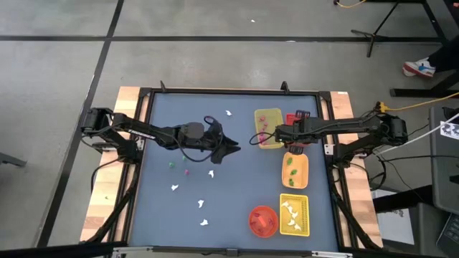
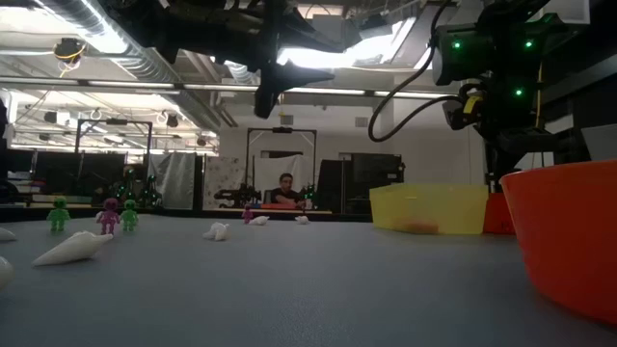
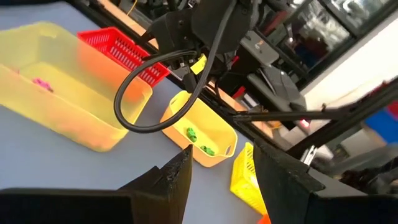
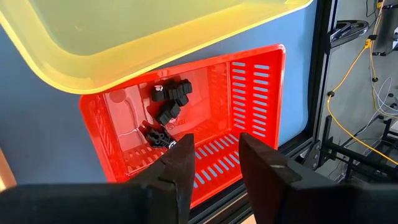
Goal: Sort Halloween decoration
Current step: Put the pink skeleton toy into the top yellow bin
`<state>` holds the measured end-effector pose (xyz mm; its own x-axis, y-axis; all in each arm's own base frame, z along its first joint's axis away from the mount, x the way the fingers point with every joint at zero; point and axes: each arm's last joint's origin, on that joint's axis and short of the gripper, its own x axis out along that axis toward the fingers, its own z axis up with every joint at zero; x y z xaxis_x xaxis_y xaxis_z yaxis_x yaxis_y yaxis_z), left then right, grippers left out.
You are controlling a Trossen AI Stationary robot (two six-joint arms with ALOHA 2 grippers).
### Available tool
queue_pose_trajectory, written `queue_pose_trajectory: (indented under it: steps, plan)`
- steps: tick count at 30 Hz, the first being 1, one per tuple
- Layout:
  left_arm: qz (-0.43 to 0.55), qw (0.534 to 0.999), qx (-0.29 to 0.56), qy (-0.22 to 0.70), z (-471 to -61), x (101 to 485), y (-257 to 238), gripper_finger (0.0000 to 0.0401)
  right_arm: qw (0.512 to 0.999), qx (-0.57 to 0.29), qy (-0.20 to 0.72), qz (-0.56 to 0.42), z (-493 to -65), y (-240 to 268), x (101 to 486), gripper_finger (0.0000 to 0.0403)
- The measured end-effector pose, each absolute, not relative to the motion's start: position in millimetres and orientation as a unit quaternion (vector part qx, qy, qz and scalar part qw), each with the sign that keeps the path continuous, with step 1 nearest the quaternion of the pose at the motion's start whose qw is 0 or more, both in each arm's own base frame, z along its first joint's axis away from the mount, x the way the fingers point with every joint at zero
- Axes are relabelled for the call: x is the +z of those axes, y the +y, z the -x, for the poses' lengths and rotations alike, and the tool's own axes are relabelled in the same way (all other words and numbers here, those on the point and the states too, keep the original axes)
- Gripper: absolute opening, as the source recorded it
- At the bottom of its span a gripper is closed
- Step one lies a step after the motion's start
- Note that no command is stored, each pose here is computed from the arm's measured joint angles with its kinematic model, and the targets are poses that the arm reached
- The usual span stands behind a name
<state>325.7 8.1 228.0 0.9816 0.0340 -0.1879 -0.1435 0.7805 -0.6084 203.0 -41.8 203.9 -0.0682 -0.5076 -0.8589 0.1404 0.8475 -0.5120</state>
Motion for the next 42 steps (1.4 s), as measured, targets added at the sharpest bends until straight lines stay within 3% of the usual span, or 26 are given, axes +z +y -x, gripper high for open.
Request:
queue_pose_trajectory:
  steps: [9,16,30,42]
  plan:
    - [0.272,0.957,0.041,0.094,-325,227,8,0.0156,0.67,-0.242,0.689,0.133,-203,-42,204,0.0124]
    - [0.217,0.96,-0.008,0.175,-322,214,3,0.0156,0.673,-0.243,0.686,0.132,-204,-42,204,0.0124]
    - [0.007,0.953,-0.083,0.29,-310,193,-32,0.0156,0.692,-0.226,0.677,0.108,-208,-41,203,0.0124]
    - [0.024,0.932,-0.047,0.359,-289,164,-39,0.0156,0.698,-0.212,0.677,0.093,-208,-40,203,0.0124]
